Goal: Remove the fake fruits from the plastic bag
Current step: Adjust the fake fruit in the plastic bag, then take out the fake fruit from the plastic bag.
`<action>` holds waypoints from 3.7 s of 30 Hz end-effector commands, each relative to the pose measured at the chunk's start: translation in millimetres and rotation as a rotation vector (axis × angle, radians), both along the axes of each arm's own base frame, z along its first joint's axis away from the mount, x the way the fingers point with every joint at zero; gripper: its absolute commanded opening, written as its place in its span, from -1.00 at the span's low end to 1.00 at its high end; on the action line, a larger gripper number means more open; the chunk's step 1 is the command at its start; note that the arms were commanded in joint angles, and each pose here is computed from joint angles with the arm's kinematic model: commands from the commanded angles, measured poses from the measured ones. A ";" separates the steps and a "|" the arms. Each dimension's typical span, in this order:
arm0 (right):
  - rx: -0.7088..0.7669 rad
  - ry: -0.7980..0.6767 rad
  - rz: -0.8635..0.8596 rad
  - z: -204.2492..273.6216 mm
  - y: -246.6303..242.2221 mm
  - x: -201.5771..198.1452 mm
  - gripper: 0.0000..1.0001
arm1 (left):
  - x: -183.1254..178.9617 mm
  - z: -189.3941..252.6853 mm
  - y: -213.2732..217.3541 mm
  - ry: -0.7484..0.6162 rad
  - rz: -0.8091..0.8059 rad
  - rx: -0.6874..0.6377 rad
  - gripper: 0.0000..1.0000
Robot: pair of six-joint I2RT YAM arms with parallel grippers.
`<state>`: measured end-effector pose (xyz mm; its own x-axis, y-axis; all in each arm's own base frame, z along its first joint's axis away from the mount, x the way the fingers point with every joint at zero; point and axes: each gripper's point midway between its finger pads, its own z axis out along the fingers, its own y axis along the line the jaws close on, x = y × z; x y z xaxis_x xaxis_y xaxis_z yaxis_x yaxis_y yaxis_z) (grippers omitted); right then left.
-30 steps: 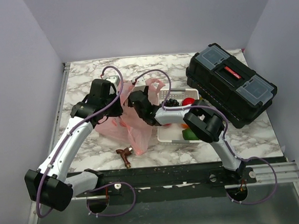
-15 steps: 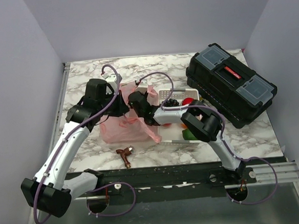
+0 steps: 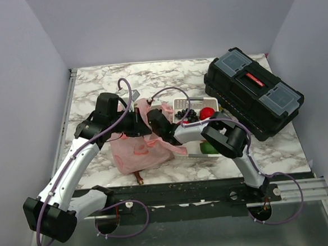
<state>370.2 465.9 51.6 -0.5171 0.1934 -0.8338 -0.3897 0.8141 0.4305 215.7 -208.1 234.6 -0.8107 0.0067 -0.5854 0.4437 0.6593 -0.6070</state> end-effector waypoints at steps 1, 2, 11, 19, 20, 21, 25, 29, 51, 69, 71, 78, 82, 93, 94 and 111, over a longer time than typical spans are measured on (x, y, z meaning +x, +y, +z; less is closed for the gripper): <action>-0.028 -0.014 0.051 -1.2 17.0 -2.1 1.00 | -17.7 0.3 -10.1 0.056 -0.049 -0.079 -1.00; -0.014 -0.018 0.045 -2.5 20.5 0.4 1.00 | -19.7 -0.7 -11.4 0.066 -0.055 -0.090 -1.00; -0.057 0.044 0.015 -27.0 64.6 18.2 0.99 | -25.1 -7.6 -13.4 0.096 -0.061 -0.101 -1.00; -0.150 0.063 -0.177 -52.8 38.7 37.2 0.56 | -21.8 -9.6 -9.0 0.077 -0.038 -0.069 -1.00; -0.154 0.054 -0.200 -50.8 33.7 39.8 0.47 | -21.0 -10.6 -6.3 0.071 -0.026 -0.053 -1.00; -0.163 0.045 -0.222 -50.0 29.0 41.5 0.36 | -20.2 -11.3 -3.5 0.064 -0.014 -0.037 -1.00; -0.176 -0.011 -0.281 -29.7 10.5 48.5 -0.04 | -12.0 -15.8 17.8 0.020 0.087 0.070 -1.00; -0.171 -0.099 -0.352 7.1 -18.9 53.5 -0.37 | 8.7 -21.1 60.7 -0.067 0.298 0.250 -1.00; -0.001 -0.266 -0.165 92.3 -55.8 2.3 -0.55 | 65.1 -45.2 93.6 -0.544 0.335 0.569 -1.00; 0.117 -0.091 -0.122 64.5 -31.4 -8.0 0.35 | 46.4 67.7 63.9 -0.536 0.350 0.230 0.49; 0.125 -0.074 -0.137 59.0 -33.4 -8.7 0.36 | 59.1 91.5 70.0 -0.556 0.415 0.181 0.57; 0.158 -0.033 -0.206 49.7 -39.9 6.8 0.45 | 154.3 90.0 73.1 -0.367 0.513 -0.015 0.32; 0.168 -0.019 -0.231 42.9 -43.9 17.4 0.50 | 218.5 63.7 64.0 -0.258 0.446 0.074 -0.06; 0.208 -0.014 -0.202 40.3 -31.0 24.8 0.54 | 294.1 -33.9 56.5 0.013 0.506 0.180 -0.17; 0.214 -0.010 -0.197 40.2 -29.6 24.5 0.54 | 297.1 -46.6 57.1 0.033 0.526 0.207 -0.17; 0.154 -0.006 -0.216 26.3 -44.0 40.5 0.73 | 280.0 -145.0 37.3 0.250 0.496 0.258 -0.16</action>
<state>396.6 425.5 89.8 -0.4391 0.4355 -0.7858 -0.2328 0.7896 0.5677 512.8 -166.1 105.2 -0.8300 -0.2883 -0.4774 -0.0651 0.9002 -0.4305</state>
